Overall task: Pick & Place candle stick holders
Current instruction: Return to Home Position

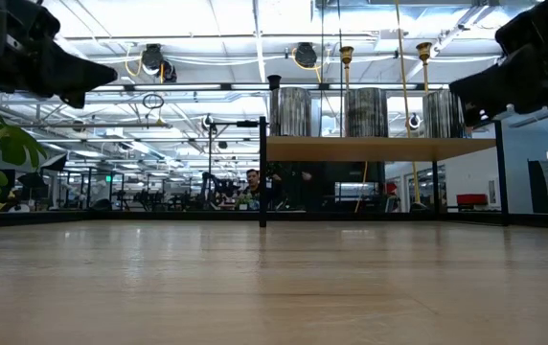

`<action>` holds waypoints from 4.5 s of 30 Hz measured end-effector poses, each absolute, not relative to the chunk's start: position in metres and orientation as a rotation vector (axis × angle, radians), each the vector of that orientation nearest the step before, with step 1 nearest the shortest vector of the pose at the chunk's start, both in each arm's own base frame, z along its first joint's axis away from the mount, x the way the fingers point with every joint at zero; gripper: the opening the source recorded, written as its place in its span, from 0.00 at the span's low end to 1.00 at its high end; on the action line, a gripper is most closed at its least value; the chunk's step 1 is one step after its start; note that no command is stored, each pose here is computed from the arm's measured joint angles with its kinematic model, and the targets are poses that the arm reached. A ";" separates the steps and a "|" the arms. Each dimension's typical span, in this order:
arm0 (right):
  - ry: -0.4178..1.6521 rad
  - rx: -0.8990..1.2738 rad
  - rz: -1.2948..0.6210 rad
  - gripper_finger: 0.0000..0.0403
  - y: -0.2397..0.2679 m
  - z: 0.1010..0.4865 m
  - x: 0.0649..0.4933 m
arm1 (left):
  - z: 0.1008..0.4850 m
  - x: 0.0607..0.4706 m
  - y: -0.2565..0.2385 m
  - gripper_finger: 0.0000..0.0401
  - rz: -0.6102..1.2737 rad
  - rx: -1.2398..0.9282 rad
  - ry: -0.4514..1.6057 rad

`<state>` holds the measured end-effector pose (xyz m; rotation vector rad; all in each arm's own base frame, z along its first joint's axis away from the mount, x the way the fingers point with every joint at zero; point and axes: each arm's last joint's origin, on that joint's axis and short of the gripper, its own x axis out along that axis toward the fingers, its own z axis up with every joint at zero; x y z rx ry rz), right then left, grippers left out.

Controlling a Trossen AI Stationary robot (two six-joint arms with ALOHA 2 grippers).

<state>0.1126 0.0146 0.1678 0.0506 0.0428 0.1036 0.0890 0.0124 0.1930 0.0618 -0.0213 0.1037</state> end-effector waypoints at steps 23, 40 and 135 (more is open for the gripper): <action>0.063 0.009 0.107 0.01 0.015 0.164 0.112 | 0.170 0.096 0.013 0.10 0.095 0.021 -0.027; 0.061 0.009 0.107 0.02 0.015 0.165 0.112 | 0.170 0.096 0.013 0.10 0.095 0.025 -0.026; 0.057 0.010 0.108 0.02 0.015 0.165 0.113 | 0.170 0.096 0.013 0.10 0.095 0.025 -0.026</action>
